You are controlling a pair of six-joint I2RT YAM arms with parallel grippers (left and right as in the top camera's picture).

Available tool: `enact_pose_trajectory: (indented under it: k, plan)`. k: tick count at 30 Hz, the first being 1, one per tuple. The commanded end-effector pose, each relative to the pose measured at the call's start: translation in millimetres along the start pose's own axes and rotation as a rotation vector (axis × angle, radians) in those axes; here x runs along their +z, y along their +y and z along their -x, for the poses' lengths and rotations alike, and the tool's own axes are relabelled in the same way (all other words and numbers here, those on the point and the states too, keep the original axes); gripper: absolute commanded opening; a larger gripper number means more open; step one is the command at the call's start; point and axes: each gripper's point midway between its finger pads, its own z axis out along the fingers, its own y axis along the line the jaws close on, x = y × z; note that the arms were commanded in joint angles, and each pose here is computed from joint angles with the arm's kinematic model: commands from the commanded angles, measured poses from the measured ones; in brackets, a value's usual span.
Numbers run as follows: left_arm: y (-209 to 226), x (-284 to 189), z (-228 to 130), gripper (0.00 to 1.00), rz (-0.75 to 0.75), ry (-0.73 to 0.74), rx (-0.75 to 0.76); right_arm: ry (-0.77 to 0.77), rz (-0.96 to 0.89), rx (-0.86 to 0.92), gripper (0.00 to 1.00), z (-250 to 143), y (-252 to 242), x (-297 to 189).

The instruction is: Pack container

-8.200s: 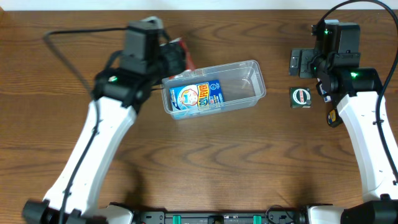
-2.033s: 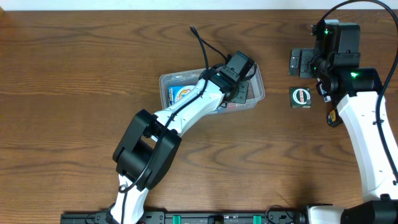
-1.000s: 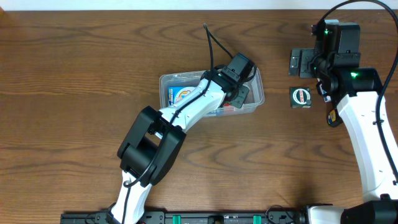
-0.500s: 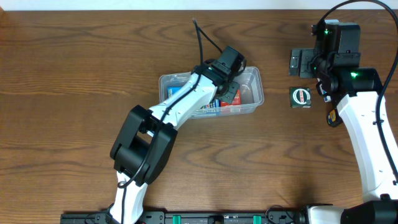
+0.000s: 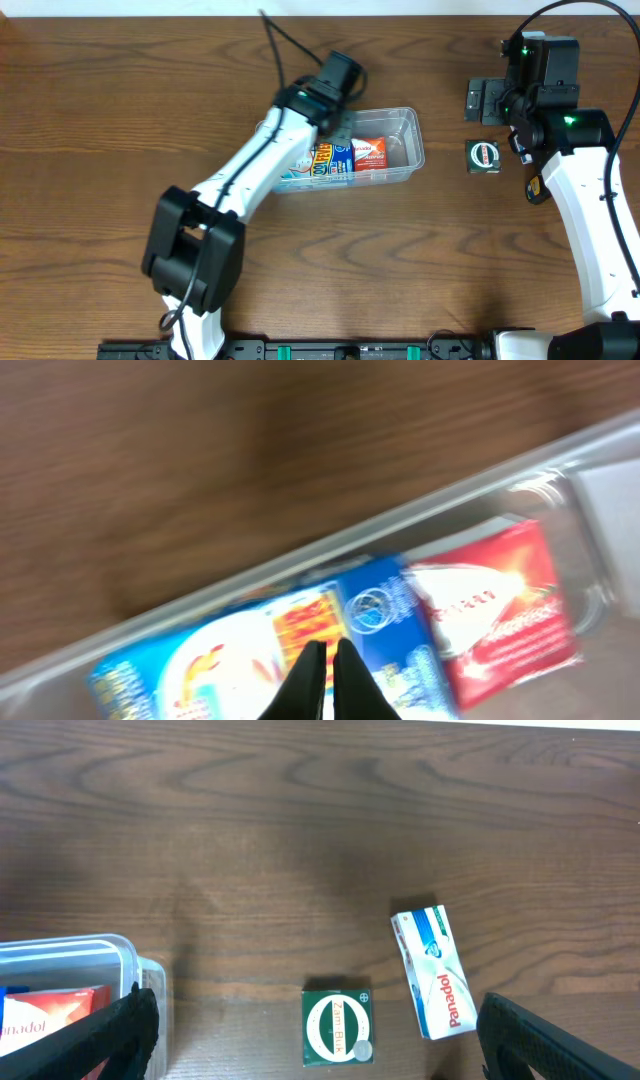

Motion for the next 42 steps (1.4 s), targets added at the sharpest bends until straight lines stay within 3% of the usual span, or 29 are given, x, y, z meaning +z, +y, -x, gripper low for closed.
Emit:
enact_pose_trajectory:
  k: [1, 6, 12, 15, 16, 17, 18, 19, 27, 42]
  plan:
    - [38, -2, -6, 0.06, 0.092, 0.037, -0.078, -0.013, -0.008, 0.013, 0.99, 4, -2, -4]
    - [98, -22, -10, 0.06, 0.149, 0.051, -0.267, -0.013, -0.008, 0.013, 0.99, 4, -2, -4]
    - [157, -68, 1, 0.06, 0.16, -0.056, -0.449, -0.013, -0.008, 0.013, 0.99, 4, -2, -4]
    - [185, -88, 2, 0.16, 0.188, -0.105, -0.505, -0.013, -0.008, 0.013, 0.99, 4, -2, -4]
    - [194, -91, 1, 0.23, 0.201, -0.114, -0.523, -0.013, -0.008, 0.013, 0.99, 4, -2, -4]
    - [204, -93, 0, 0.39, 0.211, -0.119, -0.543, -0.013, -0.008, 0.013, 0.99, 4, -2, -4]
    - [215, -95, -3, 0.88, 0.223, -0.119, -0.567, -0.013, -0.008, 0.013, 0.99, 4, -2, -4]
    - [223, -95, -6, 0.98, 0.232, -0.117, -0.584, -0.013, -0.008, 0.013, 0.99, 4, -2, -4]
    - [264, -101, -21, 0.98, 0.278, -0.111, -0.675, -0.013, -0.008, 0.013, 0.99, 4, -2, -4]
    - [267, -102, -23, 0.98, 0.282, -0.112, -0.683, -0.013, -0.008, 0.013, 0.99, 4, -2, -4]
